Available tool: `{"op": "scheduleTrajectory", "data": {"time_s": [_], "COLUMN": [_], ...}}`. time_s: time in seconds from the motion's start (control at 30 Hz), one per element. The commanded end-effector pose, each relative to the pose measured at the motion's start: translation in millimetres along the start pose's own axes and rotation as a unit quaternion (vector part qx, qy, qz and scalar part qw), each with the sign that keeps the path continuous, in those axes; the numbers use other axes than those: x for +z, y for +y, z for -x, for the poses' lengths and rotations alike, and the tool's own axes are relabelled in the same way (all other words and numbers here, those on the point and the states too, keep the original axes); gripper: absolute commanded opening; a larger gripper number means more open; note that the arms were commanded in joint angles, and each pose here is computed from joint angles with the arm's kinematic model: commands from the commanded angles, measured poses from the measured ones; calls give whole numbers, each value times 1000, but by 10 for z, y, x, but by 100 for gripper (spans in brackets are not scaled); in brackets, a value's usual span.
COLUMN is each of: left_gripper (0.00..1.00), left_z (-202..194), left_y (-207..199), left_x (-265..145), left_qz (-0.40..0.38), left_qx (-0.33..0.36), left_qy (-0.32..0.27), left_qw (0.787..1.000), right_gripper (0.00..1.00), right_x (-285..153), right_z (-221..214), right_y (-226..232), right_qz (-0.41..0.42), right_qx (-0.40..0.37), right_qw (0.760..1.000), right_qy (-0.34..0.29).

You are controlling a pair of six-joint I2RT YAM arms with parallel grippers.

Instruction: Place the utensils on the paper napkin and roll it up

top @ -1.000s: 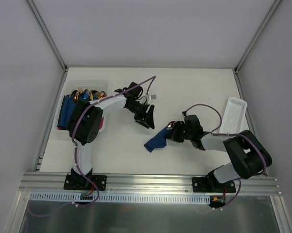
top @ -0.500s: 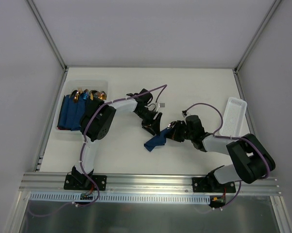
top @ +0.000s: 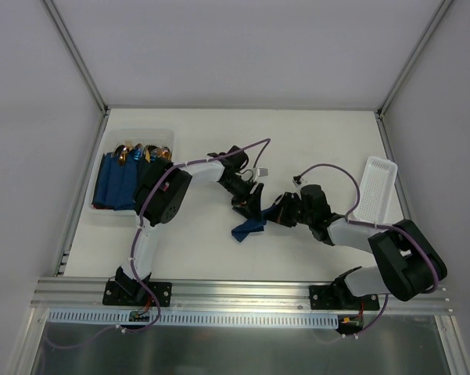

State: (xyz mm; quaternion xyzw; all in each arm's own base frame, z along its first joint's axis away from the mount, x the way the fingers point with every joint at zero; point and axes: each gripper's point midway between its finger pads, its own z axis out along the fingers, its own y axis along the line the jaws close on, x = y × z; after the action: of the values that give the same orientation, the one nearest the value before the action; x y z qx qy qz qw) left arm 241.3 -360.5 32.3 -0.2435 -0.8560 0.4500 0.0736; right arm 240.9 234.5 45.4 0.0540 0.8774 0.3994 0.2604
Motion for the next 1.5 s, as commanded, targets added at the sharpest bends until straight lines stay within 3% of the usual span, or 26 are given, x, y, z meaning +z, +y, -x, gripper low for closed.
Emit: {"op": "scheduleTrajectory", "data": {"time_s": [0.0,0.17,0.5,0.67,1.07,1.23,1.3,1.33,1.47], "left_gripper": [50,52,60,85,87,88,95,95,87], "left_z": [-4,136,89,99,64,230,356,356,345], "left_y": [195,161,-126,-244,-322,-457,-483,-499,-705], "left_x": [14,-165,-284,-359,-409,-484,-483,-479,-603], "left_qz": [16,-21,-136,-188,-263,-307,-330,-332,-334], "left_qx": [-12,-32,-44,-49,-62,-42,-79,-64,-16], "left_qy": [-11,-37,-30,-27,-11,-55,-65,-65,-85], "left_qw": [1000,999,989,981,963,949,938,939,939], "right_gripper": [0,0,0,0,0,0,0,0,0], "right_x": [-57,-88,-156,-183,-299,-308,-303,-304,-293], "right_z": [179,215,289,325,498,521,512,514,497], "right_y": [278,349,529,612,918,987,986,987,938], "right_qz": [49,60,87,99,132,139,139,139,132], "right_qx": [-36,-43,-55,-60,-81,-85,-84,-85,-86], "right_qw": [998,997,994,992,986,985,985,985,986], "right_qy": [-32,-38,-47,-48,-61,-59,-55,-56,-54]}}
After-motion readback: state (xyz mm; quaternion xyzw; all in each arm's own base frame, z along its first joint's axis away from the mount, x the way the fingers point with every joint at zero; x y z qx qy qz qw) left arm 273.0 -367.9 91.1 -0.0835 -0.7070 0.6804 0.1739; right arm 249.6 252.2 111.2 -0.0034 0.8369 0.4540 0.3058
